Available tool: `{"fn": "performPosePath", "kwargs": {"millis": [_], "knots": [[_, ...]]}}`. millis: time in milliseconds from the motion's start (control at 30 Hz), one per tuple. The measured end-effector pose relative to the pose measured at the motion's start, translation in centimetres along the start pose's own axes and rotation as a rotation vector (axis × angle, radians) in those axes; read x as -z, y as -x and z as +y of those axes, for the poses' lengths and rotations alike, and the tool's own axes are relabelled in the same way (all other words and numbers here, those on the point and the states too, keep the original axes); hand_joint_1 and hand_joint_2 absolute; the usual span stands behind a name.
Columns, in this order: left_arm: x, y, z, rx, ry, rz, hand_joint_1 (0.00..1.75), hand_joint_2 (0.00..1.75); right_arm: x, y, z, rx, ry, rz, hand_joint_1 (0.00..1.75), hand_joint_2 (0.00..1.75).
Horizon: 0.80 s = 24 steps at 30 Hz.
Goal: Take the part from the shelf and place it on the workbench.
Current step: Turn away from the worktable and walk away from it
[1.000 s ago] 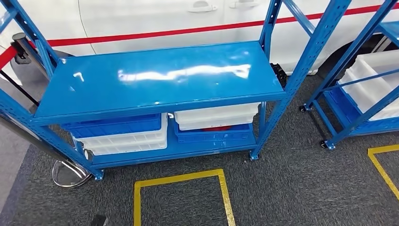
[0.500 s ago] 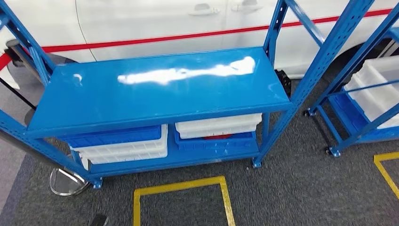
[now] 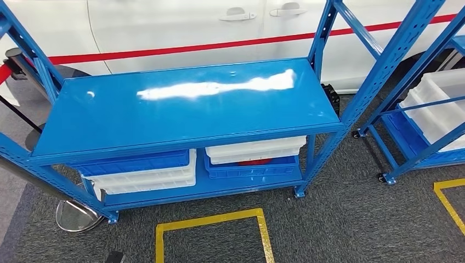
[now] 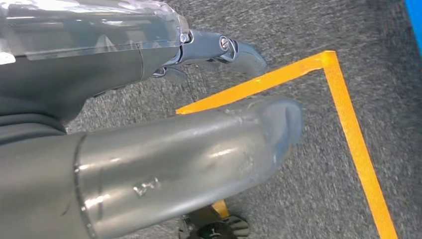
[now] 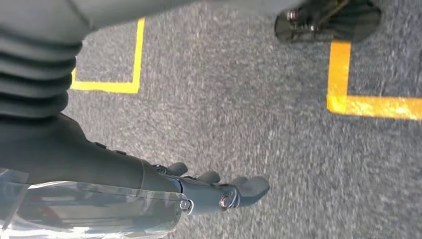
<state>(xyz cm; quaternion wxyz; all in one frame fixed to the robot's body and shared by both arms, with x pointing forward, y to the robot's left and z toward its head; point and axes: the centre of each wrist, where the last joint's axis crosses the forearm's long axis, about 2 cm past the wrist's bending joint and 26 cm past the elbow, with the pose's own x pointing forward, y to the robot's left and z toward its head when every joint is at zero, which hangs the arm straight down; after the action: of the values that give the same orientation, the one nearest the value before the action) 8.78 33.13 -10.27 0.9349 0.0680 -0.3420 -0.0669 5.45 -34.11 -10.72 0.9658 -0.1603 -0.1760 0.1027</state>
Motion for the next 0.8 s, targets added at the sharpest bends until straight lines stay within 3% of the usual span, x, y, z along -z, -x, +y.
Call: {"fn": "performPosePath", "kwargs": {"millis": [100,367,500,633,800], "knots": [[0.03,-0.06,-0.05,0.0,-0.002,0.001,0.0,1.75,-0.01,-0.07,0.08,-0.014,0.003,0.009,0.0,1.75],[-0.05,0.07,-0.14,-0.003,-0.012,0.01,0.0,1.75,-0.03,-0.06,0.16,-0.001,0.007,0.005,0.0,1.75],[-0.06,0.08,-0.15,-0.005,-0.015,0.011,0.0,1.75,-0.05,-0.07,0.24,0.002,0.006,0.006,0.0,0.0],[-0.08,0.09,-0.21,0.0,-0.026,0.025,0.0,1.75,-0.08,-0.09,0.39,0.007,0.001,0.008,0.0,1.75],[-0.11,0.12,-0.28,0.001,-0.039,0.031,0.0,1.75,-0.15,-0.09,0.66,0.029,-0.006,0.029,0.0,1.75]]}}
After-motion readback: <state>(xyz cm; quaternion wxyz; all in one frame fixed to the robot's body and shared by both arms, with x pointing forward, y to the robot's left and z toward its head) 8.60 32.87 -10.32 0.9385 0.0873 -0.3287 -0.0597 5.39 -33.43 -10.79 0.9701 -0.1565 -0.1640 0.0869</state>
